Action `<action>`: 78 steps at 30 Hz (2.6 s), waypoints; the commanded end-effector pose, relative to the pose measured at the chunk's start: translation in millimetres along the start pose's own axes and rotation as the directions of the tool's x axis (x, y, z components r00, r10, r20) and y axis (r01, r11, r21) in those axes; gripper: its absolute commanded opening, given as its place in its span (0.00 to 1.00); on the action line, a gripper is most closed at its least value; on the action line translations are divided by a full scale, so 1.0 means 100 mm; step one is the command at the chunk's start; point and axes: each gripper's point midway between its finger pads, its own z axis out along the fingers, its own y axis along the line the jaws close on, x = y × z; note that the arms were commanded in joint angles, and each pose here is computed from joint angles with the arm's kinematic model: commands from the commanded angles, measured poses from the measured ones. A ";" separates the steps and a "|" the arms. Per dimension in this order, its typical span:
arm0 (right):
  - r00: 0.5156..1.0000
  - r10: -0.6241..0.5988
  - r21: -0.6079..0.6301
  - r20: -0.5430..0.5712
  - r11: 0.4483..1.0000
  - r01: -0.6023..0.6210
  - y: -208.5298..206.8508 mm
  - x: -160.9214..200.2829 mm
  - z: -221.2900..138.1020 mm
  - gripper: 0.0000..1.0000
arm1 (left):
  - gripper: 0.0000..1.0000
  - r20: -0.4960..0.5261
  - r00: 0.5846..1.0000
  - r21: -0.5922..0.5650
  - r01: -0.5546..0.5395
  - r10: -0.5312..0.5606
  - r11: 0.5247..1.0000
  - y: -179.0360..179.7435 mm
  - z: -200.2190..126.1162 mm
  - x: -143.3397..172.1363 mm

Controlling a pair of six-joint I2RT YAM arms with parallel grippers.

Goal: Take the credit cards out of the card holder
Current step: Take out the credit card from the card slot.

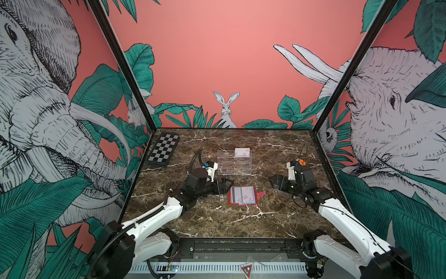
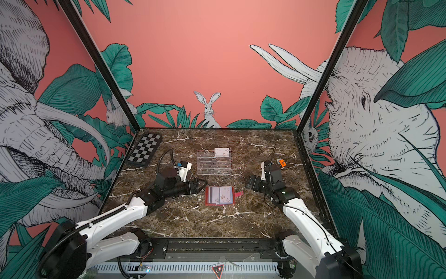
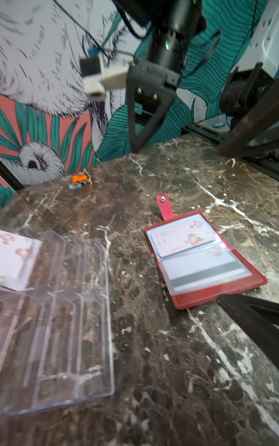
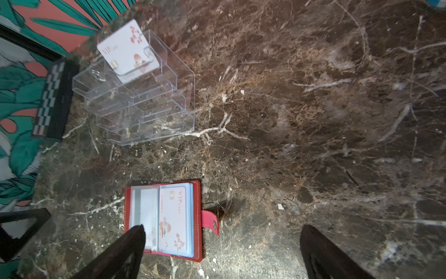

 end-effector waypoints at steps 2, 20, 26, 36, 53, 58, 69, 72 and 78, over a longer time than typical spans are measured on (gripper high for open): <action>0.996 0.014 -0.110 0.090 0.994 -0.004 0.18 -0.21 -0.08 0.98 | 0.93 0.028 0.997 -0.025 -0.075 0.076 0.997 -0.11 -0.18 -0.13; 0.991 0.118 -0.254 0.059 0.962 -0.099 0.33 -0.24 0.05 0.85 | 0.89 -0.021 1.000 0.130 -0.008 0.011 0.992 -0.31 0.03 -0.06; 0.982 0.172 -0.322 -0.079 0.928 -0.188 0.46 -0.02 0.39 0.58 | 0.86 -0.096 0.994 0.162 0.075 -0.060 0.984 -0.27 0.32 0.10; 0.957 0.027 -0.280 -0.288 0.954 -0.111 0.91 0.71 1.05 0.11 | 0.67 -0.215 0.947 0.131 0.270 -0.239 0.954 0.05 0.76 0.45; 0.946 -0.014 -0.098 -0.323 0.995 -0.019 0.57 0.90 1.10 0.00 | 0.56 -0.338 0.893 0.079 0.342 -0.298 0.936 0.11 0.96 0.82; 0.940 -0.006 -0.109 -0.341 0.993 -0.034 0.54 0.98 1.11 0.00 | 0.54 -0.356 0.877 0.064 0.366 -0.322 0.928 0.16 1.04 0.92; 0.933 0.013 -0.098 -0.360 0.994 -0.051 0.46 1.10 1.15 0.00 | 0.48 -0.362 0.859 0.017 0.395 -0.362 0.919 0.31 1.09 1.06; 0.931 0.016 -0.106 -0.364 0.993 -0.059 0.46 1.12 1.16 0.00 | 0.44 -0.367 0.846 -0.004 0.413 -0.386 0.911 0.39 1.12 1.13; 0.927 0.023 -0.099 -0.374 0.993 -0.064 0.43 1.17 1.19 0.00 | 0.43 -0.347 0.842 0.010 0.444 -0.414 0.896 0.45 1.17 1.16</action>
